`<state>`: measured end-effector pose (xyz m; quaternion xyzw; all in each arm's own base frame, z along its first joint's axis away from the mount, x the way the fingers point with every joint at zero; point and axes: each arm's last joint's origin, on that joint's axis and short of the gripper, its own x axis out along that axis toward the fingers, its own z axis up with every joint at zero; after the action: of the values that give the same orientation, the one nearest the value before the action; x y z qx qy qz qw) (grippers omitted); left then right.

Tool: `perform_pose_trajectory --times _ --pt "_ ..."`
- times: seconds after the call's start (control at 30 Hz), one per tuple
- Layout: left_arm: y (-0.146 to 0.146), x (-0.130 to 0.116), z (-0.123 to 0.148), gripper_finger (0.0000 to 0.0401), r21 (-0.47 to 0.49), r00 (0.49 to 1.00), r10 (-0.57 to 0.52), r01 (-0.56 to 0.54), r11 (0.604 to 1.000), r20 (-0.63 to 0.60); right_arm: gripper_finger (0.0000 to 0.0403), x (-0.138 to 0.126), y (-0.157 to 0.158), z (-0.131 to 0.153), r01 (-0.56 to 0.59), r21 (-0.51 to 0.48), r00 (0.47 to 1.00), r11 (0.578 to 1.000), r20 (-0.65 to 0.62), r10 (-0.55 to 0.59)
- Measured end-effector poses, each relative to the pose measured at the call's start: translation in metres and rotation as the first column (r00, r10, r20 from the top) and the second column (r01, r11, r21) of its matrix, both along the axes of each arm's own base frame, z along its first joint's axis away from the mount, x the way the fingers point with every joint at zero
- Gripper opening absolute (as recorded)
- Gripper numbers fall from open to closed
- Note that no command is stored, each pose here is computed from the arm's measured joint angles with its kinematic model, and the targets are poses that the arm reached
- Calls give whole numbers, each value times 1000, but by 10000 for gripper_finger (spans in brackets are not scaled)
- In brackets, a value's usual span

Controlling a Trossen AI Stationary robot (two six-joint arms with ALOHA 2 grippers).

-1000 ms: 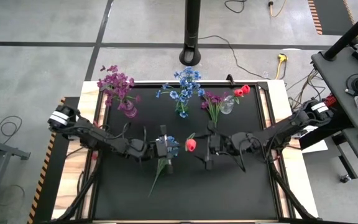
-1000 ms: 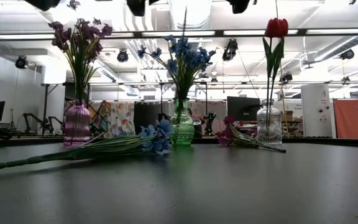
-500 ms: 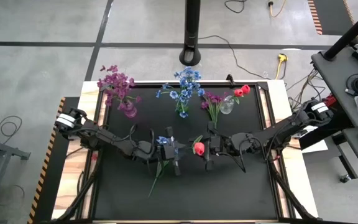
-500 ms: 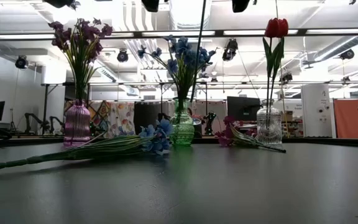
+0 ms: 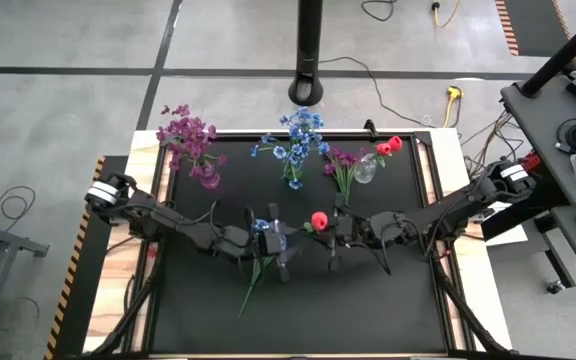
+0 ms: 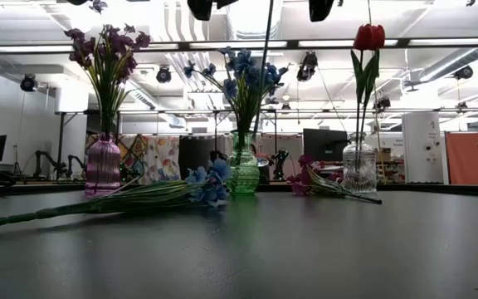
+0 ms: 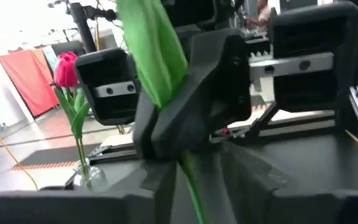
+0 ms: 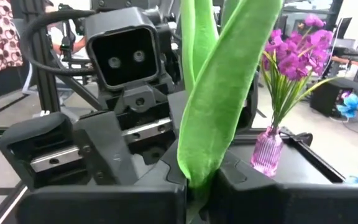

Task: Sort flowers into vase by color
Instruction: Put the red tulip into the transparent vase

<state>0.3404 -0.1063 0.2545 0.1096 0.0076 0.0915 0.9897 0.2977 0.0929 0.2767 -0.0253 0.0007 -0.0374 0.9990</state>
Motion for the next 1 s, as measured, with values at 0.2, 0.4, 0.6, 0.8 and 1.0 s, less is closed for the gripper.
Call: perform_pose_trajectory --times 0.2,0.4,0.6,0.8,1.0 --pt "0 -13 4 170 32 991 14 -9 999 -137 17 -9 -6 7 40 65 997 997 -67 -36" --pt "3 -34 9 187 -18 962 64 -71 997 -265 17 -27 -21 29 139 89 981 986 -148 -125" --pt "7 -52 10 187 -65 929 83 -114 991 -362 17 -48 -39 50 287 48 952 957 -123 -279" --pt "8 -59 8 187 -95 907 92 -143 985 -411 17 -66 -61 65 561 -80 821 824 -71 -566" --pt "8 -59 7 187 -97 904 92 -145 985 -417 18 -74 -92 73 712 -122 692 692 -44 -720"
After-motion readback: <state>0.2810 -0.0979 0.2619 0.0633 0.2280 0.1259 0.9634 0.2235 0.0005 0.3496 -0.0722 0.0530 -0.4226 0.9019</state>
